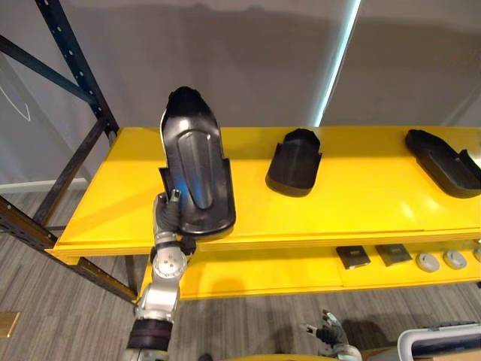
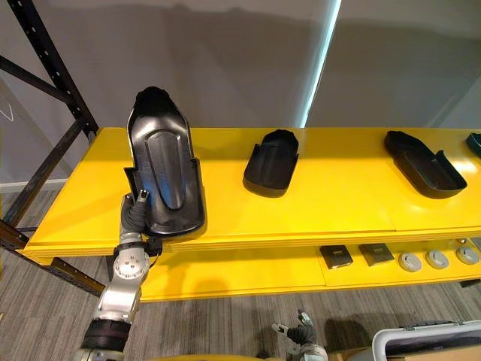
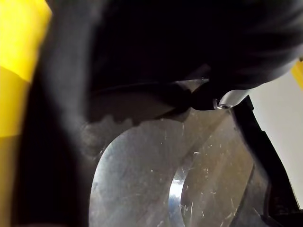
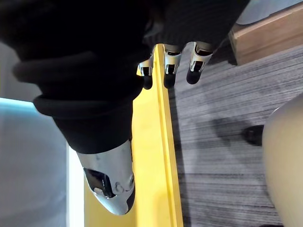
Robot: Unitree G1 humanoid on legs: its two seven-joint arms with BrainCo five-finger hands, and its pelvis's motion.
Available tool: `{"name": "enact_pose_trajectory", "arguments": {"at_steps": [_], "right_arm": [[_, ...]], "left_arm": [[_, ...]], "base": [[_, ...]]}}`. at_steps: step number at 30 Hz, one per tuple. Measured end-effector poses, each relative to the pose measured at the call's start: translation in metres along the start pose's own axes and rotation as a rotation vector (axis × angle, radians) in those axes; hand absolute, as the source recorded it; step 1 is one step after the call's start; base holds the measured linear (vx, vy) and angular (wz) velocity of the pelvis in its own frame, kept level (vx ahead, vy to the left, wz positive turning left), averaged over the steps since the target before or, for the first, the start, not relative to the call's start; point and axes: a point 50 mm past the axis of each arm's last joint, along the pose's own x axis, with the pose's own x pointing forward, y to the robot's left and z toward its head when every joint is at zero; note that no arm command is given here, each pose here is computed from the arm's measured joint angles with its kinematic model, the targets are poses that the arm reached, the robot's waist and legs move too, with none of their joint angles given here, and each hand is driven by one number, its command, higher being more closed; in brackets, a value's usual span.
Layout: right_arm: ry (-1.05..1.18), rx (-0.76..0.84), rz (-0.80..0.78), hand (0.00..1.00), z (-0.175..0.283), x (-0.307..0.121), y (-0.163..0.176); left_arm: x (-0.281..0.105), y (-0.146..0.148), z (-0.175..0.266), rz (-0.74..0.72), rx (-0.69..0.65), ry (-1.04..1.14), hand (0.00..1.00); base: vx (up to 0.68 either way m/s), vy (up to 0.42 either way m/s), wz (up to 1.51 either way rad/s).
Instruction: Walk over and take plastic housings, then place them on the shelf
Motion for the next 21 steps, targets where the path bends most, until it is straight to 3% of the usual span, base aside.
{"name": "enact_pose_trajectory", "arguments": {"at_steps": [9,14,15,21], "right_arm": [[0.001,-0.008,0.027,0.00,0.000,0.000,0.002],[-0.006,-0.013,0.032,0.00,0.002,0.001,0.004],[-0.006,-0.014,0.033,0.00,0.002,0.001,0.004],[-0.008,-0.023,0.036,0.00,0.004,0.002,0.005]], "left_arm": [[0.034,0.016,-0.012,0.039,0.112,0.096,1.00],[0.048,0.021,-0.004,0.069,0.110,0.097,1.00],[0.050,0.020,-0.001,0.070,0.114,0.089,0.00],[0.063,0.020,0.013,0.084,0.122,0.056,0.00]], "base": [[-0.03,0.002,-0.03],[0.01,0.000,0.01],[0.04,0.003,0.01],[0.02,0.003,-0.02]]}}
